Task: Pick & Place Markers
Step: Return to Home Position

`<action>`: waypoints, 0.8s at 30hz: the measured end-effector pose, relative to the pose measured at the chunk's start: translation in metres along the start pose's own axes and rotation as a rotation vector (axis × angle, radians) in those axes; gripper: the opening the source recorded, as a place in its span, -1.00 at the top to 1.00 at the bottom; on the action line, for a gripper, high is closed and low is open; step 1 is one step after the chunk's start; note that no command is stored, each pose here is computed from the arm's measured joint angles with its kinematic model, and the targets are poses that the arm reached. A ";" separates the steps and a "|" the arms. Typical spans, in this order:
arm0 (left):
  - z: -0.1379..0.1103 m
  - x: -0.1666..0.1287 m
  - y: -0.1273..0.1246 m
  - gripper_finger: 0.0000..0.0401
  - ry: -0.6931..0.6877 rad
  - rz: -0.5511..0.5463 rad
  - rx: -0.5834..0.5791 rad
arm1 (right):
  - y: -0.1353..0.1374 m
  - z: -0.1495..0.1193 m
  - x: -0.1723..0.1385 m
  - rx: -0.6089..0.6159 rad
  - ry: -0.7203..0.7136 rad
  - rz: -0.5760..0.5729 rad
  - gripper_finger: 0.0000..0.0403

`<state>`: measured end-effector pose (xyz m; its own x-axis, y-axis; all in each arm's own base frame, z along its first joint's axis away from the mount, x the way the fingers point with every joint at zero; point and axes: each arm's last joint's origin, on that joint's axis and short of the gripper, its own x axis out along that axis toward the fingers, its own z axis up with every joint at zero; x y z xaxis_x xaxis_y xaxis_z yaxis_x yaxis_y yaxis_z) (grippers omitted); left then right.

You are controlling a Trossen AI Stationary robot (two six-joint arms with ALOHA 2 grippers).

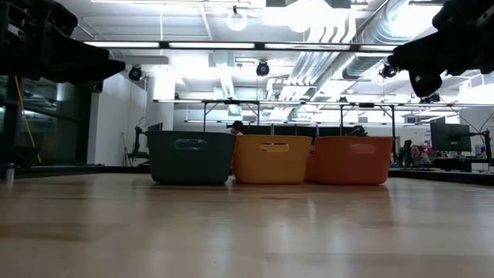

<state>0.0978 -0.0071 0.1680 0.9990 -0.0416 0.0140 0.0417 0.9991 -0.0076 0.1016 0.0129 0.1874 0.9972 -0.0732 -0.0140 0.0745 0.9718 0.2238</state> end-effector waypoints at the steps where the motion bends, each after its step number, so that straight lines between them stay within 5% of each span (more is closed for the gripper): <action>1: 0.000 0.000 0.000 0.02 0.000 0.000 0.000 | -0.001 -0.001 -0.002 -0.006 -0.009 0.006 0.64; 16: 0.000 0.000 0.000 0.02 0.000 0.000 0.000 | -0.009 -0.002 -0.007 -0.233 -0.112 0.035 0.64; 24: 0.000 0.000 0.000 0.02 0.000 0.000 0.000 | -0.015 -0.010 -0.004 -0.216 -0.087 0.126 0.64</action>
<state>0.0978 -0.0071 0.1680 0.9990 -0.0418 0.0139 0.0419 0.9991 -0.0075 0.0970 0.0012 0.1742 0.9954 0.0412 0.0865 -0.0418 0.9991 0.0053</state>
